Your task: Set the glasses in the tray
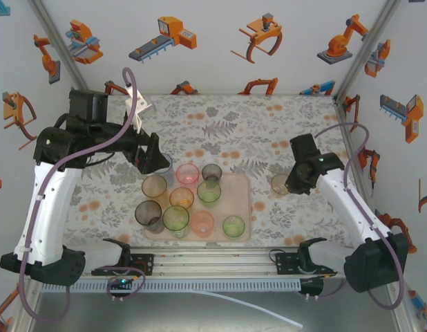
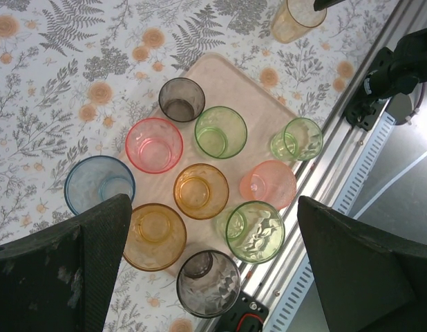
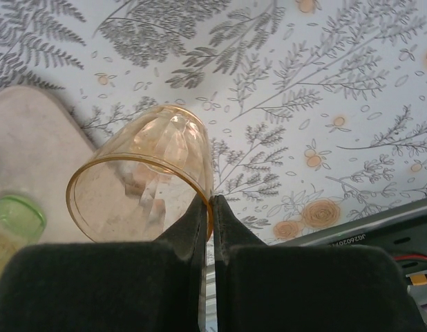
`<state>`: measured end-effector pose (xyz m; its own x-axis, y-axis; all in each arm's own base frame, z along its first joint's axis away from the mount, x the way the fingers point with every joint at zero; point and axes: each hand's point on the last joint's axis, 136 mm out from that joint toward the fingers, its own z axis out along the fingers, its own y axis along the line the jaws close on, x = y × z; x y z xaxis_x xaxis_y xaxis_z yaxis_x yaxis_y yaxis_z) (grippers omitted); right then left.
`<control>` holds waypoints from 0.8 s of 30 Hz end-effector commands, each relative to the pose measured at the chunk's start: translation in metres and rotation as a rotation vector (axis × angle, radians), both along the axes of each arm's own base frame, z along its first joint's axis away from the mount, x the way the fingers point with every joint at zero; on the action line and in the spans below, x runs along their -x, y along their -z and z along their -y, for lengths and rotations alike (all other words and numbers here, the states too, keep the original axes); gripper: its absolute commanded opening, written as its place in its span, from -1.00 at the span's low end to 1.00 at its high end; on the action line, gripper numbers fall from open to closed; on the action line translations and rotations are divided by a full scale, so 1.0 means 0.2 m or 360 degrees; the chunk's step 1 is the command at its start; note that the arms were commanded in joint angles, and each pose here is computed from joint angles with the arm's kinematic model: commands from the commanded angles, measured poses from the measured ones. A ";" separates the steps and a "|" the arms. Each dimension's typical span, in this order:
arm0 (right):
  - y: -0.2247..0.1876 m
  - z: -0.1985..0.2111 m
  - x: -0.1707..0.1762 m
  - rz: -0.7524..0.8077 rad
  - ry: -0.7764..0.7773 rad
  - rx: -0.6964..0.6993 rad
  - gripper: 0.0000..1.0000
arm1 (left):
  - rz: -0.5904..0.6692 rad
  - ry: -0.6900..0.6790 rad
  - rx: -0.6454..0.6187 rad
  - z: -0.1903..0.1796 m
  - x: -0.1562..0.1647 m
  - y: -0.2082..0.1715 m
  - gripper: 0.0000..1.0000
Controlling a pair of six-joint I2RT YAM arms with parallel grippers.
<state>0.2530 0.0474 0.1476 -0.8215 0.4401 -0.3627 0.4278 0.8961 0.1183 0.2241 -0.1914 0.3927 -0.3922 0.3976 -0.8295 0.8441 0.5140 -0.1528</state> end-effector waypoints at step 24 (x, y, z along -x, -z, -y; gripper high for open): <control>0.06 -0.79 -0.07 0.0046 -0.0535 0.0074 -0.88 | -0.0086 -0.0009 0.0049 0.02 0.00 0.04 0.94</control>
